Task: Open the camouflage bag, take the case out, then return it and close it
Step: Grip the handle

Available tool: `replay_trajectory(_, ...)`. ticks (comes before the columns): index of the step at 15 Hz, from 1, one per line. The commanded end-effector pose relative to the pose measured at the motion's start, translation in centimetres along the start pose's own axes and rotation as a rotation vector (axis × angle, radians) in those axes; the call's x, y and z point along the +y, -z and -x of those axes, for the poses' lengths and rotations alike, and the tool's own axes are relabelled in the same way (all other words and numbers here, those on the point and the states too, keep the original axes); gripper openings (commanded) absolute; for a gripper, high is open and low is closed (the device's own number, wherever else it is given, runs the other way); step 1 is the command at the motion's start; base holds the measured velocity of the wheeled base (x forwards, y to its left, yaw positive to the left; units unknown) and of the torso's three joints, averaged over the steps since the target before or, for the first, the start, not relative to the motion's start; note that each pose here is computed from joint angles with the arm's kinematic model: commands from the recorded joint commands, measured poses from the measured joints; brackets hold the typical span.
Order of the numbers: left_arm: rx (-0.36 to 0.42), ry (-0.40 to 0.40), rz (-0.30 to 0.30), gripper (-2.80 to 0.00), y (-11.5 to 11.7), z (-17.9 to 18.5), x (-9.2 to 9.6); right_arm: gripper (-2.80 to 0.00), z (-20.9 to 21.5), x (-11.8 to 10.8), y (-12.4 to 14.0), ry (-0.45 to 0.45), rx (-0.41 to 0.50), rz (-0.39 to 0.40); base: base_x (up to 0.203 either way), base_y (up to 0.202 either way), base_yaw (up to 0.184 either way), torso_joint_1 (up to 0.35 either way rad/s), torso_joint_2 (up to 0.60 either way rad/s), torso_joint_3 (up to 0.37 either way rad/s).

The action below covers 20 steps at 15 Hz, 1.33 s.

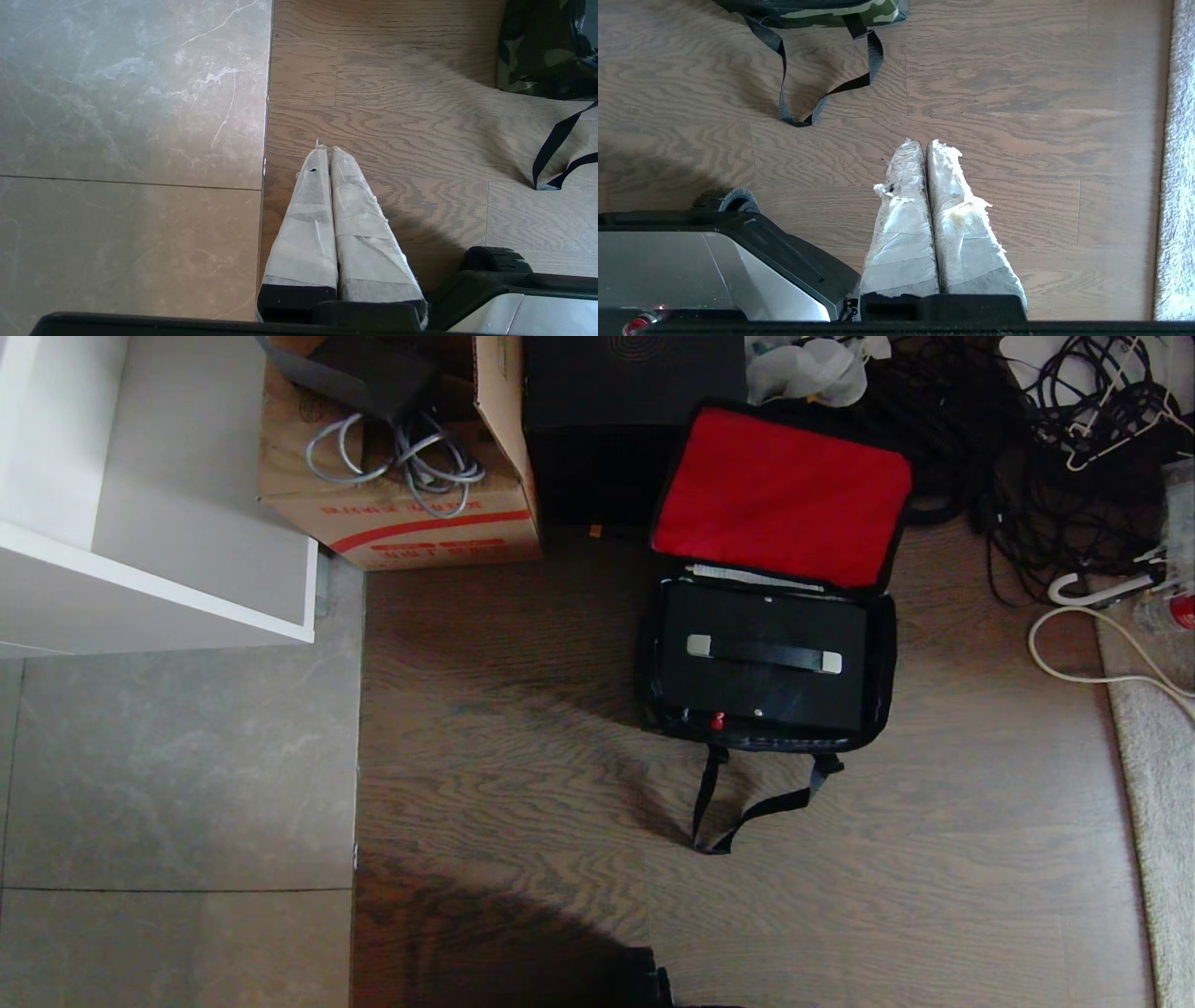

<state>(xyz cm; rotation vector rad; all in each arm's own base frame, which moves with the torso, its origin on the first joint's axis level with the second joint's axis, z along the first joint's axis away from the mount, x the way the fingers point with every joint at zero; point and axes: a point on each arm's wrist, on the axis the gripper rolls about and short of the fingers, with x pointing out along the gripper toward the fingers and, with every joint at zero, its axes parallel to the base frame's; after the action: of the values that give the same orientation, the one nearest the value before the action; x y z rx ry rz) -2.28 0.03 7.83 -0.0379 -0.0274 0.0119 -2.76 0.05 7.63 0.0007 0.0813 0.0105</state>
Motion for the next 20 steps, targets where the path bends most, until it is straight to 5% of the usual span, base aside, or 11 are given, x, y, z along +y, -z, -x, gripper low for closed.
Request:
replay_trajectory(1, 0.007, -0.002, 0.0, -2.8, 0.2, -0.1, 0.0, -2.8, 0.0, 0.0, 0.0, 0.001, 0.005, -0.001, 0.0, 0.0, 0.0, 0.0, 0.0, 0.0)
replay_trajectory(4, 0.007, -0.002, 0.0, -2.8, 0.2, -0.1, 0.0, -2.8, 0.5, 0.0, -0.7, -0.001, 0.02, -0.004, 0.0, 0.0, 0.0, 0.0, 0.0, 0.0)
replay_trajectory(9, 0.007, 0.0, 0.001, -2.8, 0.2, -0.1, 0.0, -2.8, 3.5, 0.2, -8.6, -0.074, 0.111, -0.063, 0.0, 0.0, 0.0, 0.0, 0.0, 0.0)
replay_trajectory(12, 0.007, -0.002, 0.0, -2.8, 0.2, -0.1, 0.0, -2.8, -3.3, 0.3, -13.3, -0.141, 0.383, -0.17, 0.0, 0.0, 0.0, 0.0, 0.0, 0.0)
replay_trajectory(15, 0.007, -0.002, 0.0, -2.8, 0.2, -0.1, 0.0, -2.8, -12.7, 0.4, -14.9, -0.192, 0.589, -0.197, 0.0, 0.0, 0.0, 0.0, 0.0, 0.0)
replay_trajectory(20, 0.007, -0.002, 0.0, -2.8, 0.2, -0.1, 0.0, -2.8, -28.3, 1.9, -13.3, -0.332, 0.652, -0.072, 0.0, 0.0, 0.0, 0.0, 0.0, 0.0)
